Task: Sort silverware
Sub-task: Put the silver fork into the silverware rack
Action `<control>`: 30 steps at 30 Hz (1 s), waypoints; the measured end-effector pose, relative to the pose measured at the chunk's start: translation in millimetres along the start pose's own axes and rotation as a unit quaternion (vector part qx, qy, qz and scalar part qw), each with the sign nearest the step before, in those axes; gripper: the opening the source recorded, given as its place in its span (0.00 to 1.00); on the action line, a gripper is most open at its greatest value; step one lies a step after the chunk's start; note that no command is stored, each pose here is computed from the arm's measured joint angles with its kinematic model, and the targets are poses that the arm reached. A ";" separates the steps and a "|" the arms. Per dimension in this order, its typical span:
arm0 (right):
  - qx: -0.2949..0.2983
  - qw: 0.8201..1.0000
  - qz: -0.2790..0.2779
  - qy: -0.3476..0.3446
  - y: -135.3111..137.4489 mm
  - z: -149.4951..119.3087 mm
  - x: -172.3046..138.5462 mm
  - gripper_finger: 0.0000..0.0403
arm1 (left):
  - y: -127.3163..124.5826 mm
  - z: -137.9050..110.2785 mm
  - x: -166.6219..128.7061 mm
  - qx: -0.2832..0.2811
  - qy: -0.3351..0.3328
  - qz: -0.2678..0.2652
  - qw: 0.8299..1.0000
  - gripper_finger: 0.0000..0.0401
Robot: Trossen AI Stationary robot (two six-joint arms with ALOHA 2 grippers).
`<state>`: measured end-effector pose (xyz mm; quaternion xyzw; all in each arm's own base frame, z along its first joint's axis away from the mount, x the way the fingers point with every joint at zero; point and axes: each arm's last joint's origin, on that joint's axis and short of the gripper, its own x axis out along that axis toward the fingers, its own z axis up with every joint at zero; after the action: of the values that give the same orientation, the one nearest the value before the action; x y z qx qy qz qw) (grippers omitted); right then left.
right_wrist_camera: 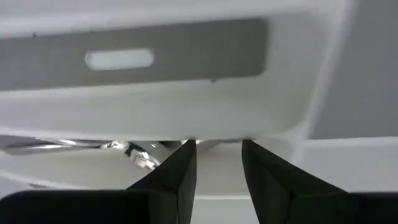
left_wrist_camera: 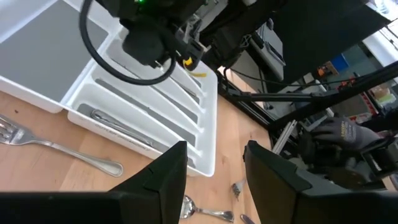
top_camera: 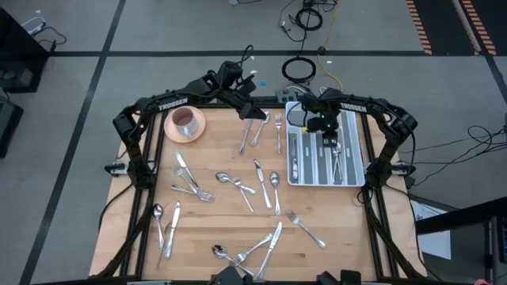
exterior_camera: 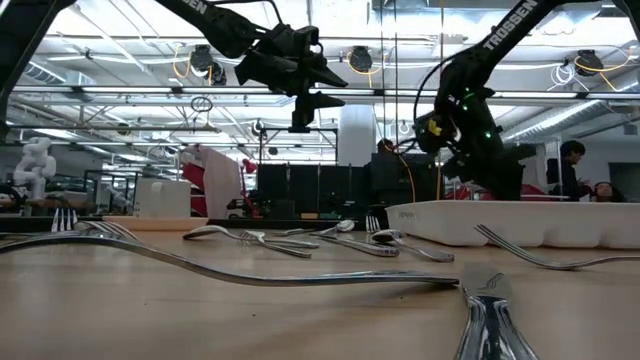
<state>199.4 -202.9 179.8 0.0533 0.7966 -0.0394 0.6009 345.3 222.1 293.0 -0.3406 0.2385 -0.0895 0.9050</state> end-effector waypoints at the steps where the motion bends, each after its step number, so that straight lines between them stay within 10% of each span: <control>1: 0.007 1.000 -0.003 -0.009 -2.0 1.6 -4.9 0.30 | -0.2 0.7 0.0 0.002 -0.003 -0.001 1.000 0.41; 10: 0.030 0.970 0.050 -0.237 -17.2 15.3 -95.9 0.30 | -17.6 24.2 -6.6 0.021 -0.063 -0.097 0.993 0.41; 20: -0.124 0.774 0.271 -0.558 27.1 -46.2 -211.0 0.30 | -99.0 51.3 -107.4 0.196 -0.204 -0.105 0.953 0.41; 30: -0.248 0.676 0.247 -0.648 110.8 -169.9 -226.0 0.24 | -162.2 10.1 -194.2 0.275 -0.219 0.002 0.936 0.41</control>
<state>113.7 -80.0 444.0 0.0587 0.1459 0.2848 0.9456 181.4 169.0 478.5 -0.0886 0.0014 -0.0730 0.9934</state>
